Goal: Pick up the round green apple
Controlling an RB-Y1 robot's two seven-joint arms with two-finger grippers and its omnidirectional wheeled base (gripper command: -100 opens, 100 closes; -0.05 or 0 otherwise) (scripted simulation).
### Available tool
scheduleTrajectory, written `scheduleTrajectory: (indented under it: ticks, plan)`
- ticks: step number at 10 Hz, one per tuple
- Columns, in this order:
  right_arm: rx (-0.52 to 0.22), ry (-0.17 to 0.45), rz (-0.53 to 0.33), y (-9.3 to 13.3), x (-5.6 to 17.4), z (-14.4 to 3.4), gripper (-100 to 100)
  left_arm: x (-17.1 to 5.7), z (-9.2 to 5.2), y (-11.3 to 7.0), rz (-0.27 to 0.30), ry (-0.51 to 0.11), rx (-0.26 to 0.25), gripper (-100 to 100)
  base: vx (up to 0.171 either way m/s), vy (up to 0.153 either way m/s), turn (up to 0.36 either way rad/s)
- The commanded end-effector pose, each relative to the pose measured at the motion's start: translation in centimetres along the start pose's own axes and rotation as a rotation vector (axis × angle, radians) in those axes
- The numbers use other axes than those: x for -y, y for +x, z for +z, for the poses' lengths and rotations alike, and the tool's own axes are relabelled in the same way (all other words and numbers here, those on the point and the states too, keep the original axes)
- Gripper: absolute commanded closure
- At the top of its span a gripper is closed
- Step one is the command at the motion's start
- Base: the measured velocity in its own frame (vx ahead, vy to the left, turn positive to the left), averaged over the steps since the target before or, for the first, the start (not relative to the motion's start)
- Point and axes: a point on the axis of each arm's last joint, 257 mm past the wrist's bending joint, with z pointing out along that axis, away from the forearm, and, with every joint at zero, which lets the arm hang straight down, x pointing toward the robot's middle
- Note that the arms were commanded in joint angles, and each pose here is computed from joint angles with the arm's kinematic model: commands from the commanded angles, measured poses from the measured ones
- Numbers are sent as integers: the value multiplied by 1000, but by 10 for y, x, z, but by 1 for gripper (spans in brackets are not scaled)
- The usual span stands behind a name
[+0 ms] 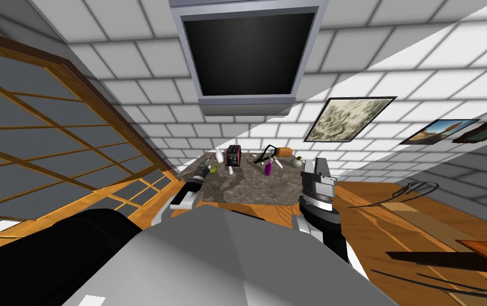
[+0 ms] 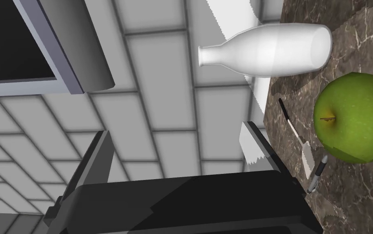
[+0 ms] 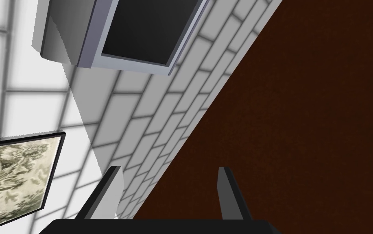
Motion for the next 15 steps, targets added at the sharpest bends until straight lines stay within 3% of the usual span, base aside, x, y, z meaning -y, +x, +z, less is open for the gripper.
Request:
scheduleTrajectory:
  ticks: [1,4,6,15]
  plan:
    - [0,0,0,0,0,0,0,-12,-1,-13,-30,-53,15,-100,21,-96,-34]
    - [0,0,0,0,0,0,0,-24,-1,-25,-54,-102,30,-100,9,-70,-20]
    - [0,0,0,0,0,0,0,-41,-3,-48,-101,-172,63,-100,33,-101,-49]
    - [0,0,0,0,0,0,0,-86,-17,-98,-176,-371,154,-100,19,-64,-35]
